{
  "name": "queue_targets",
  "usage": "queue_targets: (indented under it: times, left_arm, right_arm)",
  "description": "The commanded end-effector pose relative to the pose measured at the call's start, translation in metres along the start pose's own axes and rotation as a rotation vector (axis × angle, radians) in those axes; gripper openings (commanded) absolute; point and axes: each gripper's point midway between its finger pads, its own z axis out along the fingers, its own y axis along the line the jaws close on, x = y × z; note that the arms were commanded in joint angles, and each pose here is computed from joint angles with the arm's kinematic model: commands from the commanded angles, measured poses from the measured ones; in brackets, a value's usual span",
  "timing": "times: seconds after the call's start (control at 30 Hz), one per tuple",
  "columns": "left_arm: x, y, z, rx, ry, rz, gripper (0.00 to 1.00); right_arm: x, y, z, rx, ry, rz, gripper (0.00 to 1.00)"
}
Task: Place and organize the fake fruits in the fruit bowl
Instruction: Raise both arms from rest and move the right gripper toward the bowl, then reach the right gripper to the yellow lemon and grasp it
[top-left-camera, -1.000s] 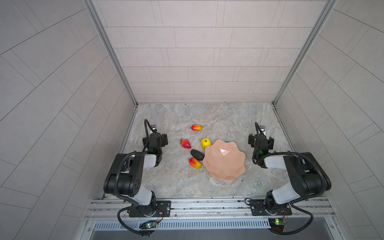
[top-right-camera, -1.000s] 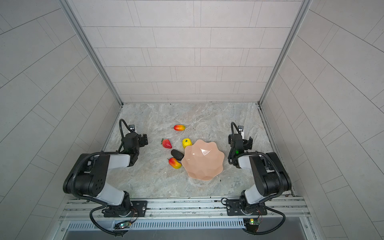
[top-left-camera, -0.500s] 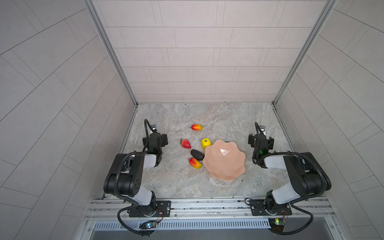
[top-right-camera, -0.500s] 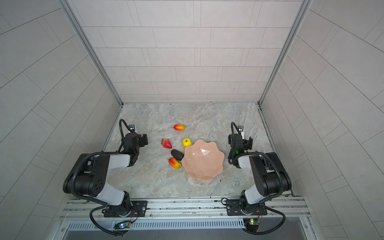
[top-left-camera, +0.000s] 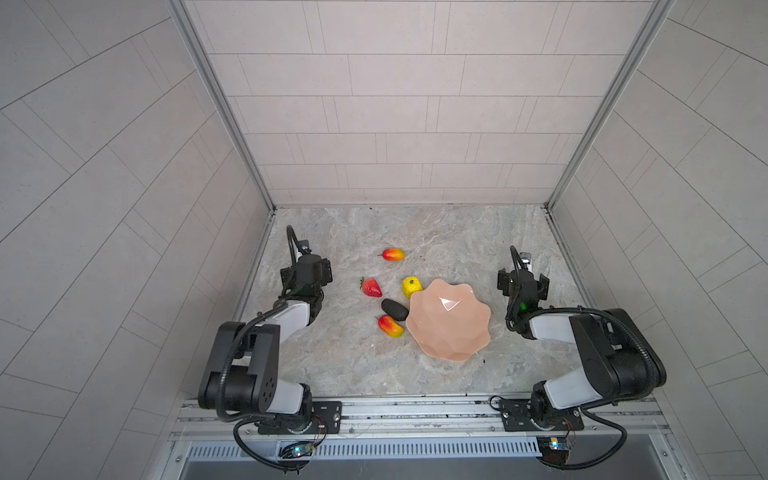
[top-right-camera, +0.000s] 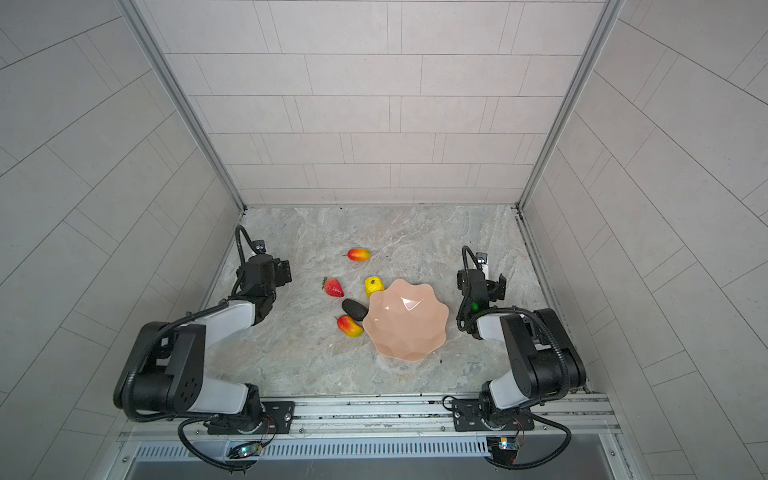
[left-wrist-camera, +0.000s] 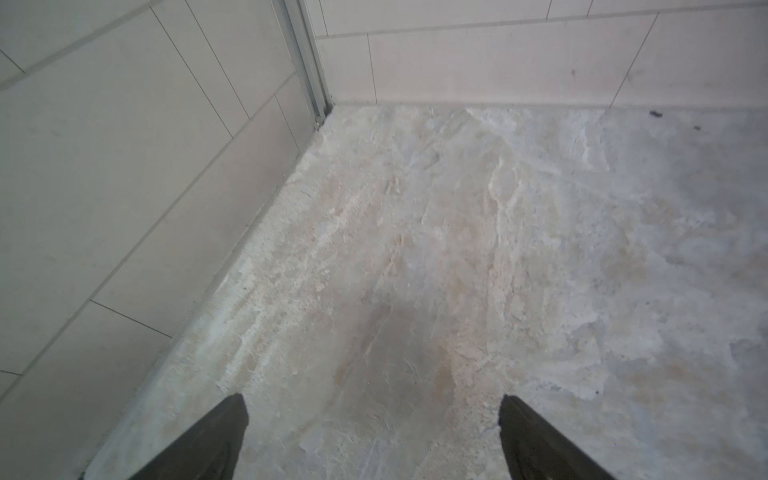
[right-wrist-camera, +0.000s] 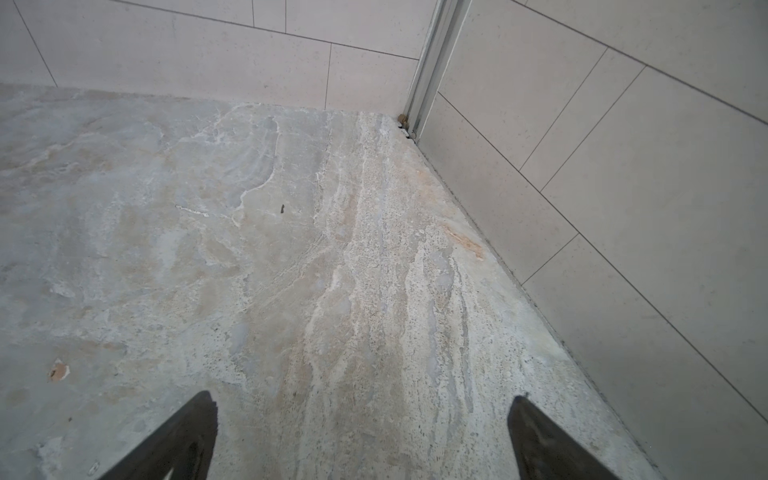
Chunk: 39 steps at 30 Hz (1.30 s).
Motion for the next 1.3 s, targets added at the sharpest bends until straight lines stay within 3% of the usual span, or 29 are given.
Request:
queue_targets:
  times: [0.0,0.17,0.3,0.47,0.7,0.8,0.97,1.27]
  left_arm:
    - [-0.003,0.004,-0.026,-0.04,0.074,0.032,1.0]
    - [-0.008,-0.017,-0.059,0.057,0.251,0.045,1.0]
    - [-0.021,-0.034,-0.091,0.185,0.366,0.034,1.0]
    - [-0.033,-0.022,-0.129,0.217,0.549,0.151,1.0]
    - [-0.01,-0.04,-0.135,0.336,0.669,0.245,1.0]
    - [-0.003,-0.042,-0.13,0.337,0.698,0.273,1.0]
    - [0.0,-0.049,-0.13,0.379,0.71,0.282,1.0]
    - [0.001,-0.045,-0.135,0.416,0.686,0.259,1.0]
  right_arm:
    - [-0.052,-0.002,-0.02,-0.004,0.006,-0.011,1.0]
    - [-0.073,0.008,-0.059,-0.144,0.031,0.033,1.0]
    - [-0.061,0.014,-0.083,-0.263,0.139,0.099,1.0]
    - [-0.035,0.028,-0.107,-0.39,0.293,0.103,1.0]
    - [-0.006,0.047,-0.129,-0.537,0.381,0.107,1.0]
    - [-0.018,0.058,-0.145,-0.603,0.346,0.041,1.0]
    - [-0.047,0.104,-0.17,-0.738,0.245,-0.176,1.0]
    - [-0.052,0.212,-0.163,-0.798,0.406,-0.451,1.0]
